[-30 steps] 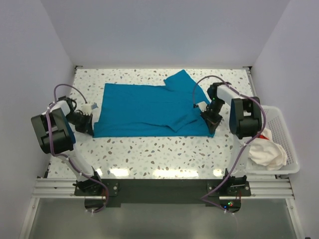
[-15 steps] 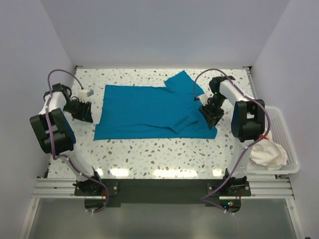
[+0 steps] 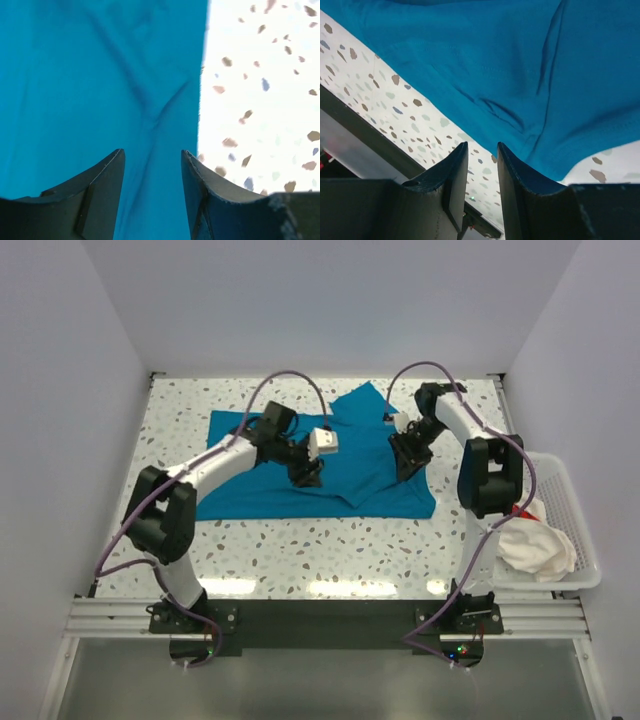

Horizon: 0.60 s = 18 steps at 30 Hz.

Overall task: Fold and stack the t-shirts
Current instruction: Fold the tshirt

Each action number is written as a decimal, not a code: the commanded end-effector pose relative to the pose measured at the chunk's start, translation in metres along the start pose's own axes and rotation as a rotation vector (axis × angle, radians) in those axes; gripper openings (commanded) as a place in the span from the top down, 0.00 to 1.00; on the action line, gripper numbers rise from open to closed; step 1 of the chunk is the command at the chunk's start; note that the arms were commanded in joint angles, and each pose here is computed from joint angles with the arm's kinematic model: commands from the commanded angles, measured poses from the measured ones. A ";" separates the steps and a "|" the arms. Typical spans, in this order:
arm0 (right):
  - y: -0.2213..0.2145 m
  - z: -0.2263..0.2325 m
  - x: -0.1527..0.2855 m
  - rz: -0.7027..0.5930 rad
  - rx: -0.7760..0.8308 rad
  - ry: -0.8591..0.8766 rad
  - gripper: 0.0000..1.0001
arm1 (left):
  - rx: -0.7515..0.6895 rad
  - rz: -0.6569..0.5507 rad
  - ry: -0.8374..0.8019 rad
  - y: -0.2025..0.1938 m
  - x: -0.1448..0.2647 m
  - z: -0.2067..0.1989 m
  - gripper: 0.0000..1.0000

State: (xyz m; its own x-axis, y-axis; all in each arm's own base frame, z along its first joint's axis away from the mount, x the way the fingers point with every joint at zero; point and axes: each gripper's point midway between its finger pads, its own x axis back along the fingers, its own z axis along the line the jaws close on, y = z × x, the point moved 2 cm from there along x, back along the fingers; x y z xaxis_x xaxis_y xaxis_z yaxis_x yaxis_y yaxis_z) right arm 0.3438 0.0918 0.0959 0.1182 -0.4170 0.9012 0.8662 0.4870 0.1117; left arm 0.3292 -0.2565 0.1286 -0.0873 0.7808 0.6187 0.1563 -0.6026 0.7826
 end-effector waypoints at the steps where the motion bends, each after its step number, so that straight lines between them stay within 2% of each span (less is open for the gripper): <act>1: 0.009 0.006 -0.009 -0.026 -0.066 0.050 0.67 | -0.139 -0.109 0.004 0.031 -0.035 -0.016 0.46; 5: -0.011 0.004 -0.015 0.021 -0.083 0.025 0.69 | -0.453 -0.190 -0.018 0.052 -0.057 -0.033 0.47; 6: -0.013 0.004 -0.013 0.023 -0.083 0.012 0.69 | -0.571 -0.193 -0.041 0.051 -0.065 -0.039 0.47; 11: -0.028 0.001 -0.015 0.056 -0.116 -0.015 0.70 | -0.889 -0.183 -0.061 0.050 -0.088 -0.044 0.46; 18: -0.042 -0.001 -0.012 0.067 -0.144 -0.057 0.71 | -1.056 -0.119 -0.143 0.031 -0.115 -0.042 0.53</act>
State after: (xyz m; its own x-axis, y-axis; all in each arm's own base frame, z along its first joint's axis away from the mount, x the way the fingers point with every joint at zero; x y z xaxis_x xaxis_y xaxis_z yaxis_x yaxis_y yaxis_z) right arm 0.3019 0.0822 0.0627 0.2380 -0.3624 0.9011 0.9029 0.4245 -0.0678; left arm 0.2934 -0.3595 0.0764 0.0662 0.8118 0.5801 -0.6387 -0.4122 0.6498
